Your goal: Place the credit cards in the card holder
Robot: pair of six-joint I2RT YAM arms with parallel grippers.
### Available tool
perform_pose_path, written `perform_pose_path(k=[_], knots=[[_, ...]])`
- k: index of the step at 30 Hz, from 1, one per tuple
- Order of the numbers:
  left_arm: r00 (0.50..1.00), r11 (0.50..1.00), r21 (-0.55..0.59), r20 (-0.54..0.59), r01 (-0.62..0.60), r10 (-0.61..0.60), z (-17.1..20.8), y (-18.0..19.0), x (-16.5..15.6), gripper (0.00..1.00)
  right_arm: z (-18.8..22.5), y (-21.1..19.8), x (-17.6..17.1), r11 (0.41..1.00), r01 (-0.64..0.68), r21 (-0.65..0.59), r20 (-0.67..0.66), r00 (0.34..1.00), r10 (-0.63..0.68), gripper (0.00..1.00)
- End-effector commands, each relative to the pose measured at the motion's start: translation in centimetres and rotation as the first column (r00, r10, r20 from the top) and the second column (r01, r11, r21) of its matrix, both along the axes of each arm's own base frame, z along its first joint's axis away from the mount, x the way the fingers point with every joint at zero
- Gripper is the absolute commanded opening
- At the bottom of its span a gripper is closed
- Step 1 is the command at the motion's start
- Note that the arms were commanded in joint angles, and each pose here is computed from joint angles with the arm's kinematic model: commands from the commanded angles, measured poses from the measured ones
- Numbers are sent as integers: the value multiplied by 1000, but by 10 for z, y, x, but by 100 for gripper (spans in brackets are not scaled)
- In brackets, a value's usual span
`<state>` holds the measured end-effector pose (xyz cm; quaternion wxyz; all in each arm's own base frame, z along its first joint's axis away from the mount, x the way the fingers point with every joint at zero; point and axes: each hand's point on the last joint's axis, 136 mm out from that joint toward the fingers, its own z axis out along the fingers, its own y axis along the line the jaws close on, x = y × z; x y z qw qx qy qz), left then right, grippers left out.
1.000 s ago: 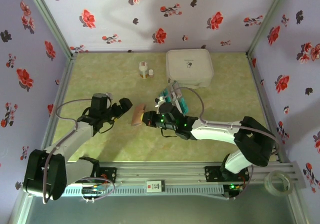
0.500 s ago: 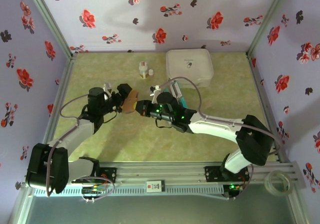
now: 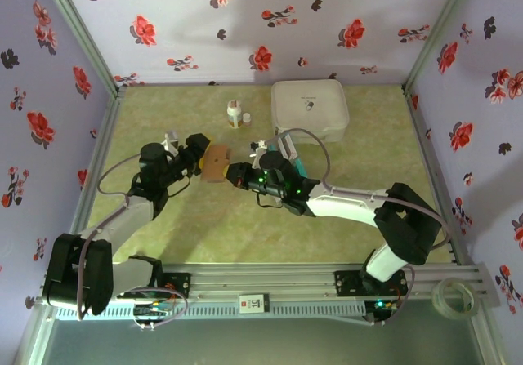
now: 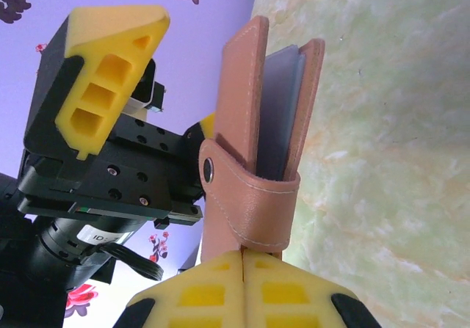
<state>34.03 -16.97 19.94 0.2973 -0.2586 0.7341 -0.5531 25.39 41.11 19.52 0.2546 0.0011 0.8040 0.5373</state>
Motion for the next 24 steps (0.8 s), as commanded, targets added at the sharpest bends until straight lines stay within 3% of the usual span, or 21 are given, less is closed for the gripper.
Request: perform_pose_path(k=[1, 15, 21, 24], knots=[[999, 999, -33, 46, 28, -27, 12, -4, -4, 68, 0, 0, 3, 1000, 8, 23, 4, 1000, -8, 0], [999, 999, -7, 7, 32, -32, -13, -4, -7, 43, -5, 0, 6, 1000, 9, 16, -6, 1000, -9, 0], [999, 999, 3, 11, 39, -39, -20, -4, -7, 26, -9, 4, 8, 1000, 3, 15, -16, 1000, -3, 0], [999, 999, 20, 20, 44, -44, -23, -4, -7, 13, -11, 5, 8, 1000, -1, 8, -20, 1000, 1, 0]])
